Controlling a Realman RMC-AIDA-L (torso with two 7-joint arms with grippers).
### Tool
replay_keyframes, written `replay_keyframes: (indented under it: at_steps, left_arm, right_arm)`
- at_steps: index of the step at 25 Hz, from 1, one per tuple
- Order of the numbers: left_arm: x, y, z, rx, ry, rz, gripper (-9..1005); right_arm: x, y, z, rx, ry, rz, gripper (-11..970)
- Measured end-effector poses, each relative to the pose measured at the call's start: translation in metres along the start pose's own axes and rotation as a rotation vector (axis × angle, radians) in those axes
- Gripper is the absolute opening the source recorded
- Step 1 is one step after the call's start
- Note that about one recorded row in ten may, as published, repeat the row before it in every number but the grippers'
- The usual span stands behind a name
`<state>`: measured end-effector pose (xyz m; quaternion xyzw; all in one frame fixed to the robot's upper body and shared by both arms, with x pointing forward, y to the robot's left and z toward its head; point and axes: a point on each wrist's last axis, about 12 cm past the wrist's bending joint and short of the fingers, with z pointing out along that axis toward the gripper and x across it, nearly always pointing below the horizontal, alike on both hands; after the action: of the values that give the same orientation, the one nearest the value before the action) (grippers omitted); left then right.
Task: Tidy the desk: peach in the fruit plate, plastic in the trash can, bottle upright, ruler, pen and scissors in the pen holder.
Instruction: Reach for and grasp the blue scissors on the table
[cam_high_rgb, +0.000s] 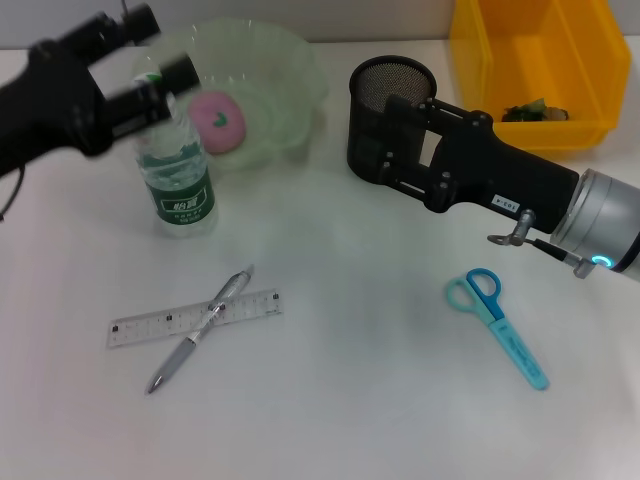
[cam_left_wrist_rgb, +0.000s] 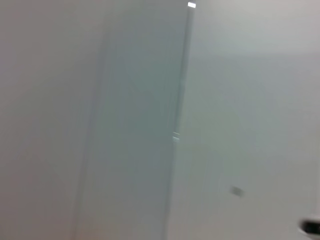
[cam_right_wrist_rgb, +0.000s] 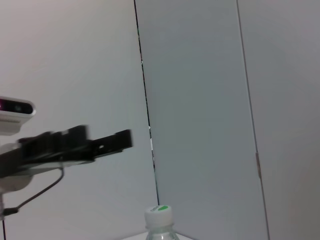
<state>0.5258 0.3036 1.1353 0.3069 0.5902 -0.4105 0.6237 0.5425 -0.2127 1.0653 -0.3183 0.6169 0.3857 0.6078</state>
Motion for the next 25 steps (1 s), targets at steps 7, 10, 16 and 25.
replay_keyframes:
  at_steps: [7, 10, 16, 25]
  left_arm:
    - [0.006, -0.012, 0.000, 0.127, 0.084, 0.004, 784]
    - [0.020, -0.022, 0.004, 0.258, 0.249, -0.012, 783]
    - [0.032, -0.028, 0.008, 0.303, 0.331, -0.030, 782]
    - [0.031, -0.026, 0.008, 0.291, 0.321, -0.025, 781]
  right_arm:
    - [-0.001, -0.001, -0.003, 0.002, -0.002, 0.023, 619]
    - [-0.001, -0.001, -0.004, -0.004, 0.000, 0.040, 619]
    - [-0.007, -0.001, -0.005, -0.042, 0.014, 0.066, 619]
    - [-0.026, 0.003, -0.017, -0.144, 0.034, 0.087, 619]
